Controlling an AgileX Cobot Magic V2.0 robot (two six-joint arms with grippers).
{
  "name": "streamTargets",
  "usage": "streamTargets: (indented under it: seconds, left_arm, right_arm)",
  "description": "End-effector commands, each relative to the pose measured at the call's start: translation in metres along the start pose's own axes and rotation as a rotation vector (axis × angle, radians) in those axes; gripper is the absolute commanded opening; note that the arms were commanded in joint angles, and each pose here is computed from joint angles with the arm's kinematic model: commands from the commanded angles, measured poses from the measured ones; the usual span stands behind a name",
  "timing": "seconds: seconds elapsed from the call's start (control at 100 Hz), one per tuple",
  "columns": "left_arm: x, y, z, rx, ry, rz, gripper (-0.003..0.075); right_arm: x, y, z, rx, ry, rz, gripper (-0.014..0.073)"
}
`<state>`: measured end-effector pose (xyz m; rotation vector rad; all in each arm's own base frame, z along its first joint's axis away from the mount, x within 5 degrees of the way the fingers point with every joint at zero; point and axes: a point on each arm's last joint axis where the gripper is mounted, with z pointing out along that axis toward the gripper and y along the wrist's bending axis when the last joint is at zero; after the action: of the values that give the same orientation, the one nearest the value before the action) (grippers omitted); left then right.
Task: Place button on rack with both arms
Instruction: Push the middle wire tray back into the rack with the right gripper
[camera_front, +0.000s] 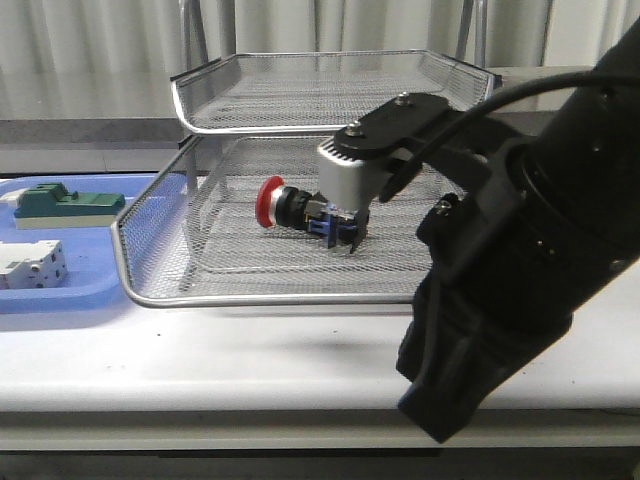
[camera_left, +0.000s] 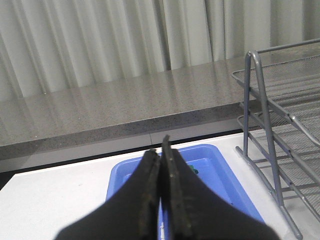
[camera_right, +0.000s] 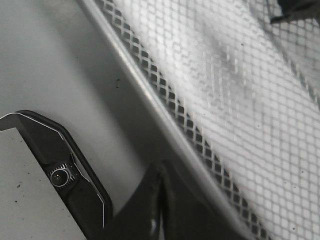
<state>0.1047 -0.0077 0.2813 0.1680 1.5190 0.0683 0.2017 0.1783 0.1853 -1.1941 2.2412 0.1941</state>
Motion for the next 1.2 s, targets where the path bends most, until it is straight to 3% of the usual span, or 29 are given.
streamTargets:
  seconds: [0.0, 0.24, 0.7, 1.19]
  left_arm:
    - [-0.016, 0.005, 0.000, -0.043, -0.096, -0.016, -0.0020]
    - [-0.016, 0.005, 0.000, -0.043, -0.096, -0.016, -0.0020]
    - [-0.016, 0.005, 0.000, -0.043, -0.096, -0.016, -0.0020]
    - [-0.016, 0.005, 0.000, -0.043, -0.096, -0.016, -0.0020]
  right_arm:
    - [-0.017, -0.004, -0.006, 0.031, -0.102, -0.039, -0.0071]
    - [-0.019, -0.013, -0.005, 0.072, -0.138, -0.075, -0.0071]
    - [-0.046, -0.069, 0.012, 0.179, -0.151, -0.002, -0.0071]
    - [-0.071, -0.089, 0.015, 0.213, -0.156, -0.019, -0.0071]
